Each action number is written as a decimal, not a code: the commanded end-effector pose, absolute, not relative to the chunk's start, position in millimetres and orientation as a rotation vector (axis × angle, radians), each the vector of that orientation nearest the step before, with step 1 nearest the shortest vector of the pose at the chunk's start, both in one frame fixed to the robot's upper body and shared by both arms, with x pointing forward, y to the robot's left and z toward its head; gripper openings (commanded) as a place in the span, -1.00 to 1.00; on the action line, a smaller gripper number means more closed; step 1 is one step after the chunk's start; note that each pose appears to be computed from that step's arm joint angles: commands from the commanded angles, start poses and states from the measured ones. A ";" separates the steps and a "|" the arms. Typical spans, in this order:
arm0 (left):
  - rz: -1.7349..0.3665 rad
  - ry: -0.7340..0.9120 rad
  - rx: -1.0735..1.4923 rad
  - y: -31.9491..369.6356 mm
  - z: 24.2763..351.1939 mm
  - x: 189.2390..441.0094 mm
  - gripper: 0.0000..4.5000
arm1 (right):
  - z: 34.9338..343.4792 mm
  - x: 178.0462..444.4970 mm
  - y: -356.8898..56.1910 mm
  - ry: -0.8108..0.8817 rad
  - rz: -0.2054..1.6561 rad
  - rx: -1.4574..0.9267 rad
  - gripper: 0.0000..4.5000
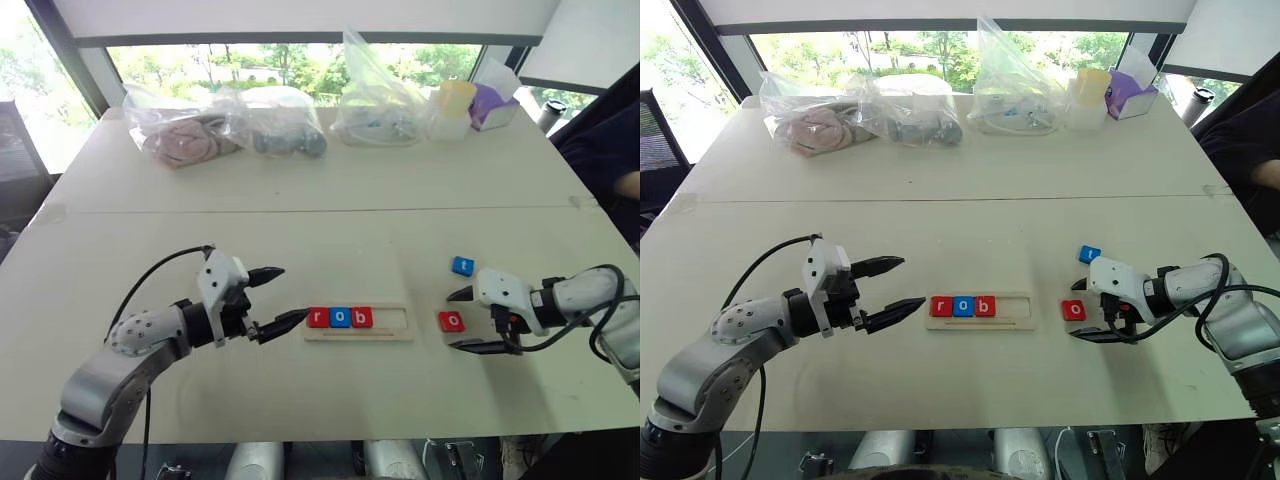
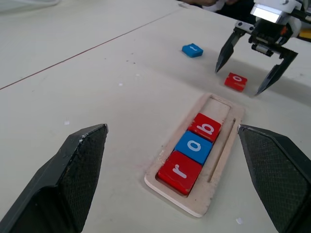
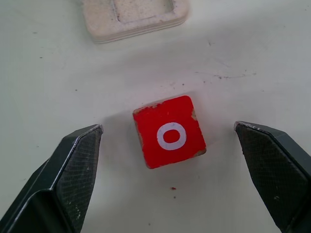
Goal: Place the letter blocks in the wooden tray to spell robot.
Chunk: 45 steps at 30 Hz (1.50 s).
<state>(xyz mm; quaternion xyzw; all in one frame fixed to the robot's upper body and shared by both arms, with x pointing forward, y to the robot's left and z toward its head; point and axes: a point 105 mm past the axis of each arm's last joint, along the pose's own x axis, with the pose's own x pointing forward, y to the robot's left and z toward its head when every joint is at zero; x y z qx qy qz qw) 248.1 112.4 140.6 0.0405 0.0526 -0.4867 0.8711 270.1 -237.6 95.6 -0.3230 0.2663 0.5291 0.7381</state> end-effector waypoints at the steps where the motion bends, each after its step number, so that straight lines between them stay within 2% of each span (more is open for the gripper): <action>1: -1.021 0.072 0.103 112.1 151.1 243.5 1.00 | 93.4 271.9 -239.2 0.578 1.161 -0.739 0.89; 3: -1.018 0.073 0.104 112.6 151.1 243.1 1.00 | 91.1 271.8 -239.6 0.577 1.160 -0.743 0.62; 8: -1.011 0.072 0.107 113.2 151.4 243.1 1.00 | 96.4 272.9 -232.4 0.543 1.175 -0.734 -0.50; 14: -1.011 0.070 0.108 112.8 151.7 243.5 1.00 | 116.9 277.5 -210.2 0.441 1.206 -0.766 -0.50; 18: -1.012 0.069 0.106 111.9 152.0 244.2 1.00 | 135.2 273.2 -173.8 0.364 1.297 -0.736 -0.50; 28: -1.001 0.065 0.104 112.3 152.1 243.6 1.00 | 120.5 275.0 -140.4 0.363 1.381 -0.751 -0.50; 45: -0.985 0.063 0.094 110.9 151.3 242.1 1.00 | 111.4 281.1 -136.6 0.375 1.379 -0.780 -0.50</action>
